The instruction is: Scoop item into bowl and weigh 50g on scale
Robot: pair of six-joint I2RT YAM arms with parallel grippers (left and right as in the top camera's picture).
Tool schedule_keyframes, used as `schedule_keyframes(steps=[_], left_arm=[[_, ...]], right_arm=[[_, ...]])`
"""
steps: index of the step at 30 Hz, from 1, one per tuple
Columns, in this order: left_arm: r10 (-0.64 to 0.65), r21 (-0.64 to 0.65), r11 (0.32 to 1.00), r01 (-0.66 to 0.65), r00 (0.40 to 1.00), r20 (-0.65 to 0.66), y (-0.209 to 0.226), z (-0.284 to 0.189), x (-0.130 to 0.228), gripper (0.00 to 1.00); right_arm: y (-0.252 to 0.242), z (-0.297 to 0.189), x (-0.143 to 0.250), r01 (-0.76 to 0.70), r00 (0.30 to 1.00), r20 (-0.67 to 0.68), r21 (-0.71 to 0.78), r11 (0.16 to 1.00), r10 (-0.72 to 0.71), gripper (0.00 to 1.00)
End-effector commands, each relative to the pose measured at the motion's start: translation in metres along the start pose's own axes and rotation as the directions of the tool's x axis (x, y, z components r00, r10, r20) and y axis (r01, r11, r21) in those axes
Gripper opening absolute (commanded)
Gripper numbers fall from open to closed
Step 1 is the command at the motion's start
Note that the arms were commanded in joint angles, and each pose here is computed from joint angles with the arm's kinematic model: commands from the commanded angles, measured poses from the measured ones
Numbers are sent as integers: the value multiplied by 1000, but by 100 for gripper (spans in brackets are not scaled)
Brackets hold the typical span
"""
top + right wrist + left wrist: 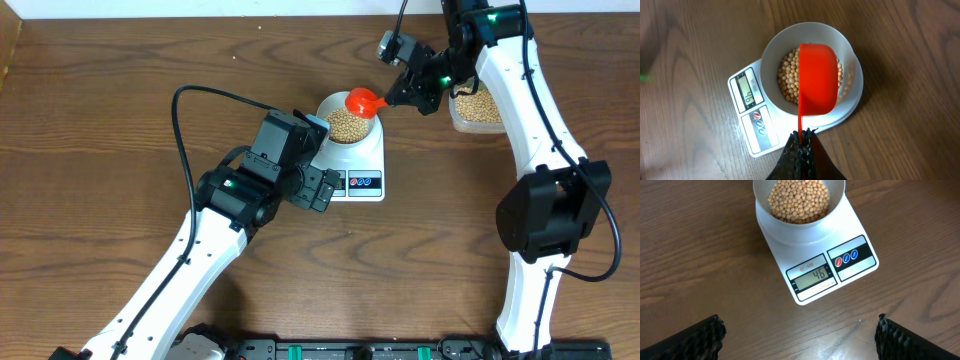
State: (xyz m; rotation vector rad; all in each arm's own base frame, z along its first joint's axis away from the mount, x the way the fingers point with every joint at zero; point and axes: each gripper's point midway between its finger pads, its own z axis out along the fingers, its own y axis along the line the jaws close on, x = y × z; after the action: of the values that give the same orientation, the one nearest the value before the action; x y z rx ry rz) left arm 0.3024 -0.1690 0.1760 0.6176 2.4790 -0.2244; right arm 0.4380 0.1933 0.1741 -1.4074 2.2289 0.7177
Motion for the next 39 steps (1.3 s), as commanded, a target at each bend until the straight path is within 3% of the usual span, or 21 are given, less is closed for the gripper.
schedule_keyframes(steps=[1, 39], left_arm=[[-5, -15, 1000, 5, 1000, -9, 3, 2, 1, 98], [-5, -15, 1000, 4, 1000, -9, 3, 2, 1, 98]], right_arm=[[7, -14, -15, 50, 998, 28, 24, 998, -51, 1], [7, -14, -12, 44, 999, 16, 25, 999, -44, 1]])
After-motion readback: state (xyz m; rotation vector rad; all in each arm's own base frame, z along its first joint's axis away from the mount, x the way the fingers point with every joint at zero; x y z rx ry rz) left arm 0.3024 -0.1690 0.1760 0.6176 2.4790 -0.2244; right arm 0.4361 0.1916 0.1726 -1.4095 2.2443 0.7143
